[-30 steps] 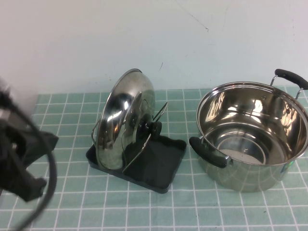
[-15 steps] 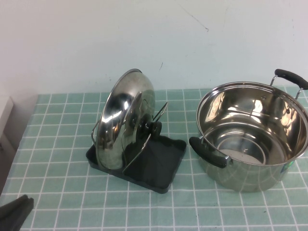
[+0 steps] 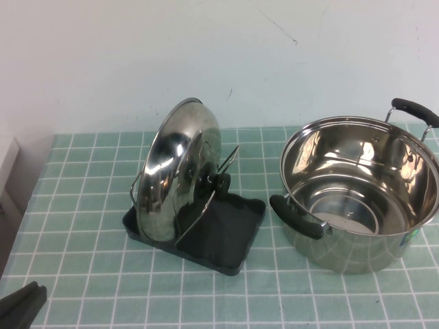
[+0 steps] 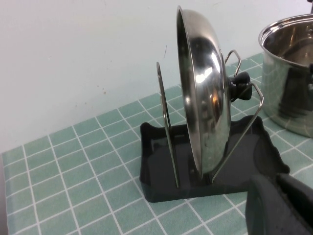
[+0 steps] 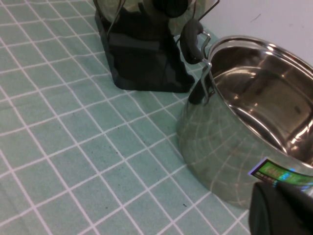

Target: Put pot lid on rack

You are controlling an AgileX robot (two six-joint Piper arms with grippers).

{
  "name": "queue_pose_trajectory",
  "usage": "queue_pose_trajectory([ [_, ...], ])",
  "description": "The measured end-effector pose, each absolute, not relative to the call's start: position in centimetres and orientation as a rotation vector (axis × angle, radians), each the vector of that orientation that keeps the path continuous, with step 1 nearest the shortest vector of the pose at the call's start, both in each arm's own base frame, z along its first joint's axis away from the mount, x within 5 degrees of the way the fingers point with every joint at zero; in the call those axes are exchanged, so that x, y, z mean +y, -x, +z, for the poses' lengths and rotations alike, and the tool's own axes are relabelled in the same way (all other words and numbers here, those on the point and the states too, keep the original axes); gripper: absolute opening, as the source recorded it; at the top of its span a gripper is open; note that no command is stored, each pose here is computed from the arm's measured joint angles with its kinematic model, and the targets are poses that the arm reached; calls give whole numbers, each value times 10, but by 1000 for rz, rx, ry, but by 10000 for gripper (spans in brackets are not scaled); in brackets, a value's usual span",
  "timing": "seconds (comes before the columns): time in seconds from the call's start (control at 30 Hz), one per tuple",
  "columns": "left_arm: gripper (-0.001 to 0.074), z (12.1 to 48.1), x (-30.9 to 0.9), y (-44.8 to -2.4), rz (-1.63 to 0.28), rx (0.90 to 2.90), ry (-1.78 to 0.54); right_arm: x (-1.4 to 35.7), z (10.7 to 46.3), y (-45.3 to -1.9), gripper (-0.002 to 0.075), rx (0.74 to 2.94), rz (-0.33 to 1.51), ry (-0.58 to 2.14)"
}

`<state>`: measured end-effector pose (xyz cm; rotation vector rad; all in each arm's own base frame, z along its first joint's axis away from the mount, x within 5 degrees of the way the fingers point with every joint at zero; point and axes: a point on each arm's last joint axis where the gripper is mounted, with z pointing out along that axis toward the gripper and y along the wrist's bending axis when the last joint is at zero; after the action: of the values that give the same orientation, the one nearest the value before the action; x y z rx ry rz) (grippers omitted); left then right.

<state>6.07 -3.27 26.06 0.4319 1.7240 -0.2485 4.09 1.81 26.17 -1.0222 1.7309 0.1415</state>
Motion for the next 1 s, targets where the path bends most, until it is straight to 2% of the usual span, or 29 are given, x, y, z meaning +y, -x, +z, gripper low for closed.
queue_pose_trajectory([
  [0.4, -2, 257, -33, -61, -262, 1727, -416, 18, 262, -41, -1, 1731, 144, 1022],
  [0.6, -2, 248, -22, -55, -76, 1701, -379, 18, 262, -41, -1, 1731, 143, 1023],
  [0.77, -2, 226, -13, -48, -62, 1721, -163, 18, 262, -41, -1, 1731, 143, 1023],
  [1.0, -2, 176, -5, -51, -82, 1882, 54, 18, 262, -41, -1, 1731, 144, 1023],
])
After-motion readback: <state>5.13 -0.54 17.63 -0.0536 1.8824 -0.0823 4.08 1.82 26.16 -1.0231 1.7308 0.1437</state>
